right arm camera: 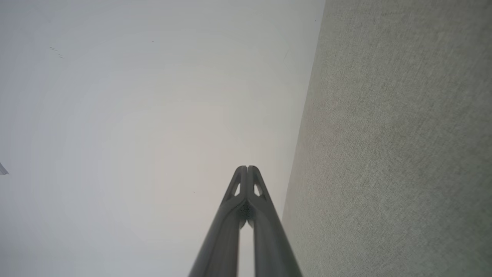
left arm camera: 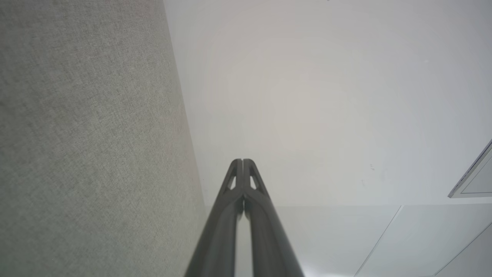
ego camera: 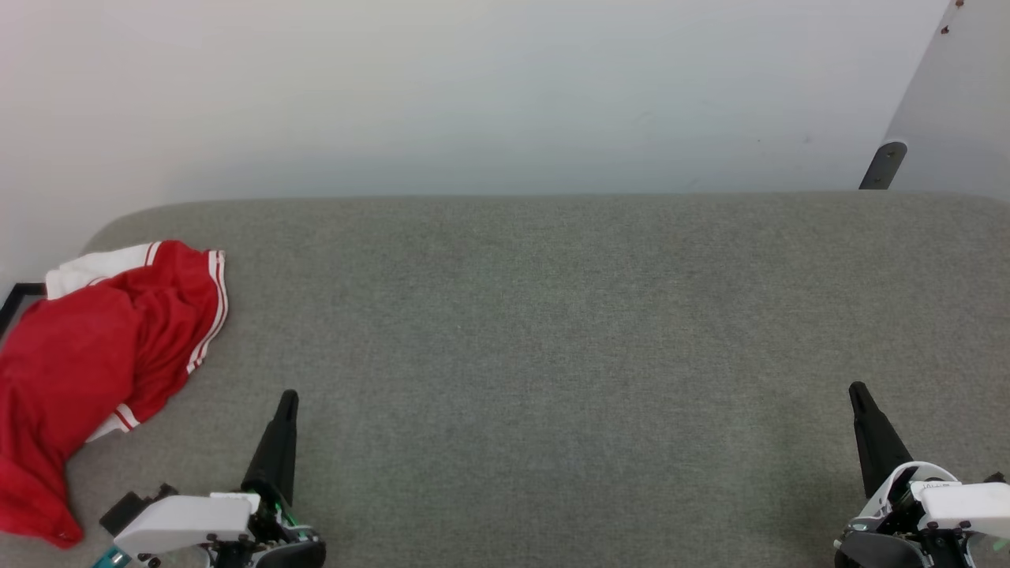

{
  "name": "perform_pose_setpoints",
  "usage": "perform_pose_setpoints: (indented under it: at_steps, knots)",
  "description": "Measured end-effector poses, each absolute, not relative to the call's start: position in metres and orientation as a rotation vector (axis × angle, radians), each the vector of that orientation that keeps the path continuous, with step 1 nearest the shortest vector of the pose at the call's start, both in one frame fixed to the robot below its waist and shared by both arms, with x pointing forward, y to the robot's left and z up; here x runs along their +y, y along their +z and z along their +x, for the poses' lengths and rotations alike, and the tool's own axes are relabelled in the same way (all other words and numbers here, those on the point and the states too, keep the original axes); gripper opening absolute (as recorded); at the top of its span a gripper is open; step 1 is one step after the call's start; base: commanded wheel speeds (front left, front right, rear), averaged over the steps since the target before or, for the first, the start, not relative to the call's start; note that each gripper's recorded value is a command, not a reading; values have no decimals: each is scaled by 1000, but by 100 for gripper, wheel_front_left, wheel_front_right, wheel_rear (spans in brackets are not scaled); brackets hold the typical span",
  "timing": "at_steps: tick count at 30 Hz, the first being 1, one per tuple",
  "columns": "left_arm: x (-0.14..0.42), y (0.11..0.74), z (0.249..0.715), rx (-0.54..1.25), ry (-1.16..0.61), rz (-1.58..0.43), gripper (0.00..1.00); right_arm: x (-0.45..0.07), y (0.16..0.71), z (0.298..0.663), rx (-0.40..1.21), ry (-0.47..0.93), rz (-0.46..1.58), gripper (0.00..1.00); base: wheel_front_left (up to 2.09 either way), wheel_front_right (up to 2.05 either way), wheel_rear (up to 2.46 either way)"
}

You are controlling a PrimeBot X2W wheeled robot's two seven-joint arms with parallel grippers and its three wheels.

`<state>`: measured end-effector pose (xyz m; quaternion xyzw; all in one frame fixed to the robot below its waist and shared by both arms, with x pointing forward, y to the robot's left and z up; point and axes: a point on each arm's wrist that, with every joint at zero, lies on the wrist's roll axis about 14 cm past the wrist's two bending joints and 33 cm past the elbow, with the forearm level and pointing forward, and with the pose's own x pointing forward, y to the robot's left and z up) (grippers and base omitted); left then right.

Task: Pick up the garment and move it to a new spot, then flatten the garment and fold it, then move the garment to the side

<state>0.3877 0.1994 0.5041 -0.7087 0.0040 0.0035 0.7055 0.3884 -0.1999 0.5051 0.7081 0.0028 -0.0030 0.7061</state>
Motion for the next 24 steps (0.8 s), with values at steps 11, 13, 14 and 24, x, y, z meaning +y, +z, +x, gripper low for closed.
perform_pose_setpoints:
  at_steps: [11, 13, 14, 24]
  knots:
    - [199, 504, 388, 9, 8, -1575, 0, -200, 505, 388, 6, -7, 1574, 0, 0, 0, 0]
    - [199, 504, 388, 9, 8, -1575, 0, -200, 505, 388, 6, -7, 1574, 0, 0, 0, 0]
    - [199, 504, 388, 9, 8, -1575, 0, -200, 505, 388, 6, -7, 1574, 0, 0, 0, 0]
    - [198, 493, 383, 34, 33, -1582, 100, -199, 495, 385, 29, -31, 1578, 100, 0, 0, 0]
